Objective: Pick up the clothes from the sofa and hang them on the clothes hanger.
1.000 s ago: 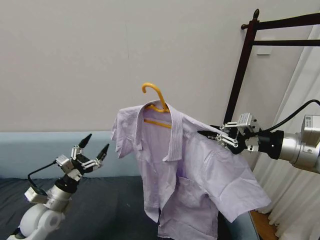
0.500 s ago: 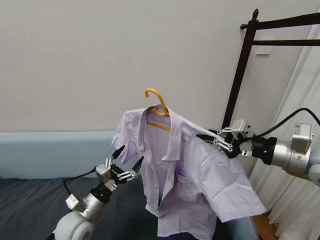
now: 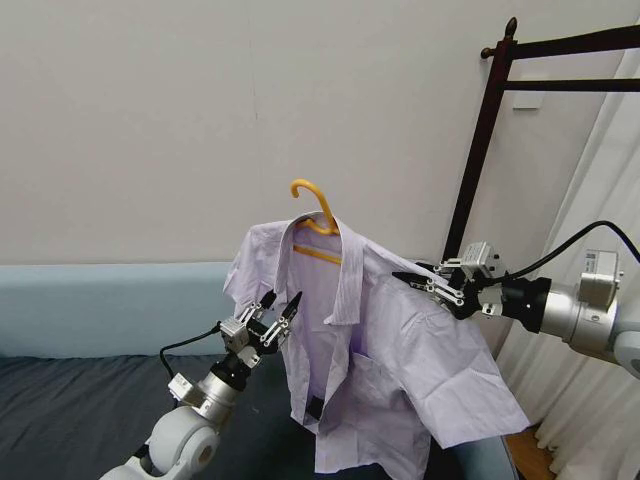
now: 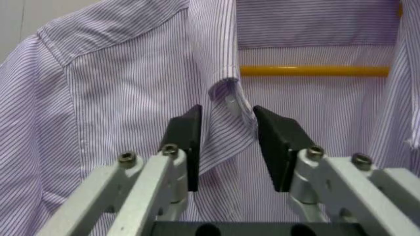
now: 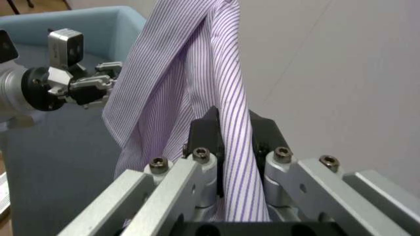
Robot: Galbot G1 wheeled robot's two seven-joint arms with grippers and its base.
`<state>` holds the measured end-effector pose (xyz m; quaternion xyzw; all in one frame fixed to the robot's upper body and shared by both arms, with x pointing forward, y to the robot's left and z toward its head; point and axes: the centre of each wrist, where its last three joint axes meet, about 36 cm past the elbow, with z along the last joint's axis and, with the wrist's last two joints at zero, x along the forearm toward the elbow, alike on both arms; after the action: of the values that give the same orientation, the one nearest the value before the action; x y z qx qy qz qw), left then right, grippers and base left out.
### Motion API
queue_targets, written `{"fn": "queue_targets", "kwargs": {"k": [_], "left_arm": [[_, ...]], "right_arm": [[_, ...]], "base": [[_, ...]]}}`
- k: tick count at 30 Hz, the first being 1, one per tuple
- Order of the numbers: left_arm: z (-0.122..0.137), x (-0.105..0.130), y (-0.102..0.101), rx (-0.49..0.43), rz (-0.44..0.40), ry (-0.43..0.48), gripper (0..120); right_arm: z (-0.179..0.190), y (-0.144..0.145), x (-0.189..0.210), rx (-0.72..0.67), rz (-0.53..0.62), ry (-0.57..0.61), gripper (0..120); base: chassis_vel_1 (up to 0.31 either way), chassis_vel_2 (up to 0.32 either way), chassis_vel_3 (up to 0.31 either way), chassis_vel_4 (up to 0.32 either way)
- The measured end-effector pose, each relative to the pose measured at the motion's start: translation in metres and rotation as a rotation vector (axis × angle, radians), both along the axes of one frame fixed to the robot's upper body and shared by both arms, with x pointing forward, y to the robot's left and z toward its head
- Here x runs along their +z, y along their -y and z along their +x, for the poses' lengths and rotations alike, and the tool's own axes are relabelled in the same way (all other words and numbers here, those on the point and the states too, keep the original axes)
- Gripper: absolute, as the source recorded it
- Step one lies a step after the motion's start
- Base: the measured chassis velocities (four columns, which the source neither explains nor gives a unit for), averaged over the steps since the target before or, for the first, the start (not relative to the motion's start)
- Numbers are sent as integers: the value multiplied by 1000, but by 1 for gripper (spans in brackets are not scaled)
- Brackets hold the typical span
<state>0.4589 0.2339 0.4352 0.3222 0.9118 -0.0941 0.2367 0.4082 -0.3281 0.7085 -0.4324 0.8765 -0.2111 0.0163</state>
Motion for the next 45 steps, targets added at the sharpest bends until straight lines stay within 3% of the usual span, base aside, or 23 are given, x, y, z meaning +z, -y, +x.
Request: {"fn": "queue_targets", "kwargs": {"k": [8,16,21,24,28,32,36,39,41,45], "left_arm": [[5,10,2,-27,-55,14,0],[2,34,14,-94,-95,39,0],[4,25,35,-125,-73,23,0],[9,19,47,-100,-67,17,0],[15,9,55,-64,-75,3,11],[14,-6,54,-39,-57,-4,30],[12,-10,51,-26,-63,-5,39],[6,-11,38,-14,-74,14,55],[3,-10,32,-23,-78,25,58],[-4,-3,16,-104,-79,66,71]], "right_arm": [[5,4,-3,-18,-1,2,7],[7,4,-8,-82,4,0,7],[1,-3,-7,-62,64,-45,7],[-1,-5,-6,-49,83,-61,7],[-1,-5,-6,-43,101,-74,7],[0,-5,-5,-52,143,-99,7],[1,-3,-5,-74,146,-99,7],[2,-1,-4,-131,138,-95,7],[2,-1,-4,-143,134,-91,7],[2,-1,-4,-156,125,-82,7]], "base": [[0,0,0,0],[0,0,0,0],[0,0,0,0],[0,0,0,0],[0,0,0,0],[0,0,0,0],[0,0,0,0],[0,0,0,0],[0,0,0,0],[0,0,0,0]]}}
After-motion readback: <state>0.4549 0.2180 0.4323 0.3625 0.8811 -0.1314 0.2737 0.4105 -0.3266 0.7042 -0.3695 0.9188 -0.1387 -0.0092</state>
